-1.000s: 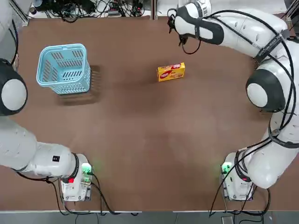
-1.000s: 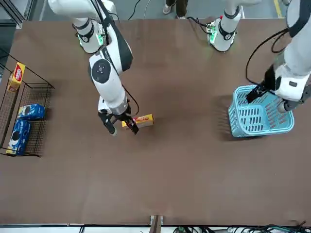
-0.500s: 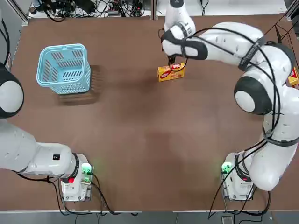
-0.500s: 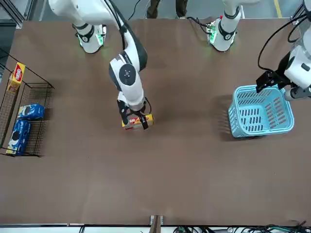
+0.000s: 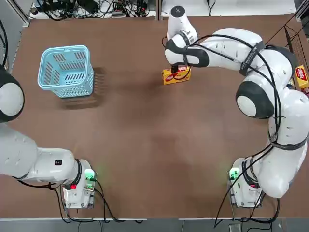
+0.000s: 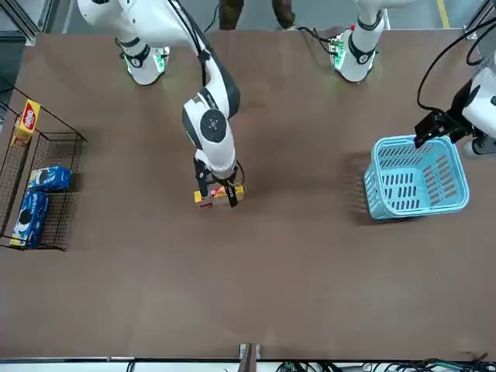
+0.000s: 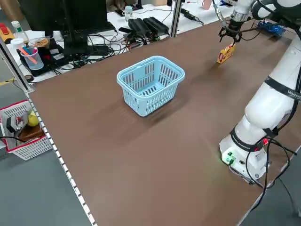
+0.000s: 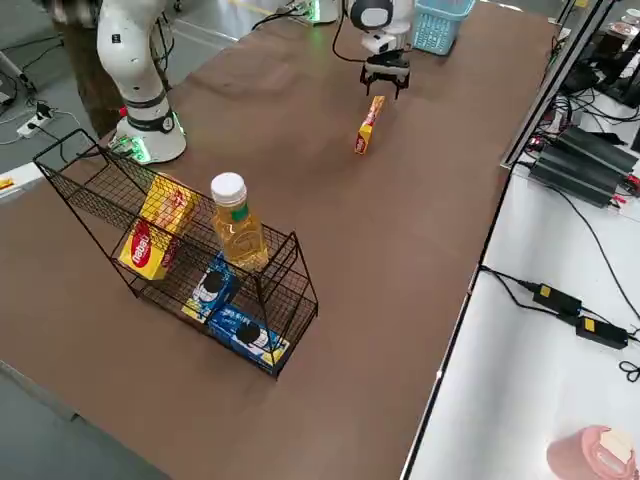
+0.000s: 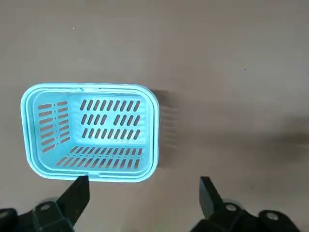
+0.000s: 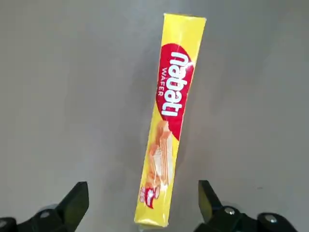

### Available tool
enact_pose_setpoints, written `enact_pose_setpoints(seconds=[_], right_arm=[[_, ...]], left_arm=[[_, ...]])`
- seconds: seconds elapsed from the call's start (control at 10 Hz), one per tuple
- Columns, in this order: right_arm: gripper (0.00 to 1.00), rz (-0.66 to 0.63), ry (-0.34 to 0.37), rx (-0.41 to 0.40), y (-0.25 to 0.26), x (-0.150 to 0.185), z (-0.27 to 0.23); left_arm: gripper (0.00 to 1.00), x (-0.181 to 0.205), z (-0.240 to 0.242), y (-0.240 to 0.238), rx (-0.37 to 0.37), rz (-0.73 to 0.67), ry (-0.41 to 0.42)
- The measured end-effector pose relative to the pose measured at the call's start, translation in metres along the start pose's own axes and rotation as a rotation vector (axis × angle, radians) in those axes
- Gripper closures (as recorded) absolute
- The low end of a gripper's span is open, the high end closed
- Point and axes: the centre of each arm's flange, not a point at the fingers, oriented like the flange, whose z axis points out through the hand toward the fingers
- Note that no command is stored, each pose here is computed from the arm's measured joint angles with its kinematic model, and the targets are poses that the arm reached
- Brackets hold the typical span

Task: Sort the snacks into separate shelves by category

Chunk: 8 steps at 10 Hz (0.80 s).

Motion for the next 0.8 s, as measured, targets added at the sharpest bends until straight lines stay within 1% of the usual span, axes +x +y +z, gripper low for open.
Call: enact_pose_setpoints(seconds=[0.4, 0.8], right_arm=[[0.00, -0.015, 0.040, 0.039, -0.016, 0.002, 0.000], [0.00, -0.004, 0.066, 0.027, -0.018, 0.009, 0.016]], left_arm=[[0.00, -0.003, -0.013, 0.019, -0.007, 0.033, 0.028], [0.00, -0.002, -0.011, 0.018, -0.006, 0.032, 0.025]])
